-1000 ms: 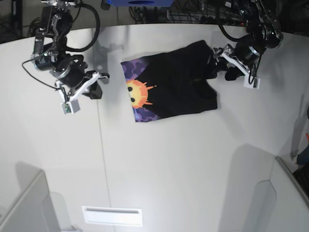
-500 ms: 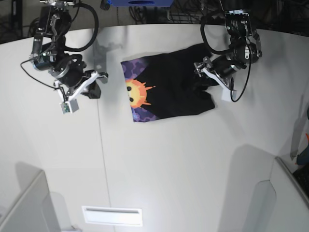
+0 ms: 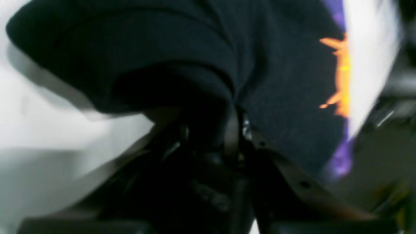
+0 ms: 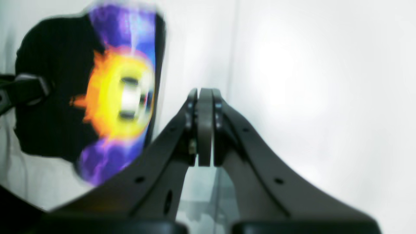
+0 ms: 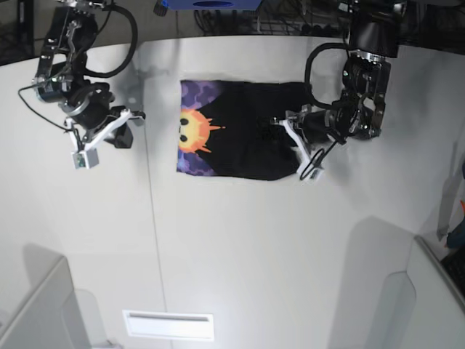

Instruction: Fold the T-shirt properly

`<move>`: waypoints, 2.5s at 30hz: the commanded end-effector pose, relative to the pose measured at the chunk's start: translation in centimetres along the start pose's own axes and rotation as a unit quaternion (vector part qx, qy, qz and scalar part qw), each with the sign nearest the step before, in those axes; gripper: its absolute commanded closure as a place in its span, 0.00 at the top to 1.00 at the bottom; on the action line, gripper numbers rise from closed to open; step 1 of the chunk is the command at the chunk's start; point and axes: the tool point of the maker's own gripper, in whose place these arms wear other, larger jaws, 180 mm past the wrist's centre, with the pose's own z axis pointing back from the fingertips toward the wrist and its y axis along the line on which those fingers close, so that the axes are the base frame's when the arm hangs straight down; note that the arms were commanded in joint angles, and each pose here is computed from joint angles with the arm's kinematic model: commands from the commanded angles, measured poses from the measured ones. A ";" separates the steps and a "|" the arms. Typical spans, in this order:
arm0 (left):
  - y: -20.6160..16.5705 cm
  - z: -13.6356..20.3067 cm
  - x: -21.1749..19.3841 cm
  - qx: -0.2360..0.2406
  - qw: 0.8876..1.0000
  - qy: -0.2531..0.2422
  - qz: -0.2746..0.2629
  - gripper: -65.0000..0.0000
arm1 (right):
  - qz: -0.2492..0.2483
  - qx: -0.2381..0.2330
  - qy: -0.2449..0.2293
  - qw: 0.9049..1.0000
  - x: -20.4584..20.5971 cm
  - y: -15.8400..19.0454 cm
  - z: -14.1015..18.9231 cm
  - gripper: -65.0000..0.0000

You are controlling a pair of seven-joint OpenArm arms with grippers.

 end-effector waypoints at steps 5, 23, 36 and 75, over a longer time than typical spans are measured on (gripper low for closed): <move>0.0 1.5 0.0 0.055 0.967 0.123 -0.217 0.00 | -0.007 -0.022 -0.026 0.999 1.0 -1.8 1.2 0.00; -3.1 -1.2 5.3 0.183 0.722 0.180 -0.643 0.00 | -0.018 -0.032 -0.009 0.999 -0.6 -2.6 1.6 0.00; -4.3 -2.8 3.2 0.177 0.618 0.209 -0.737 0.00 | -0.018 -0.032 -0.008 0.999 -0.6 -2.6 1.6 0.00; -5.5 -1.2 5.7 0.186 0.672 0.178 -0.694 0.20 | -0.020 -0.031 -0.008 0.999 -0.7 -2.5 1.5 0.00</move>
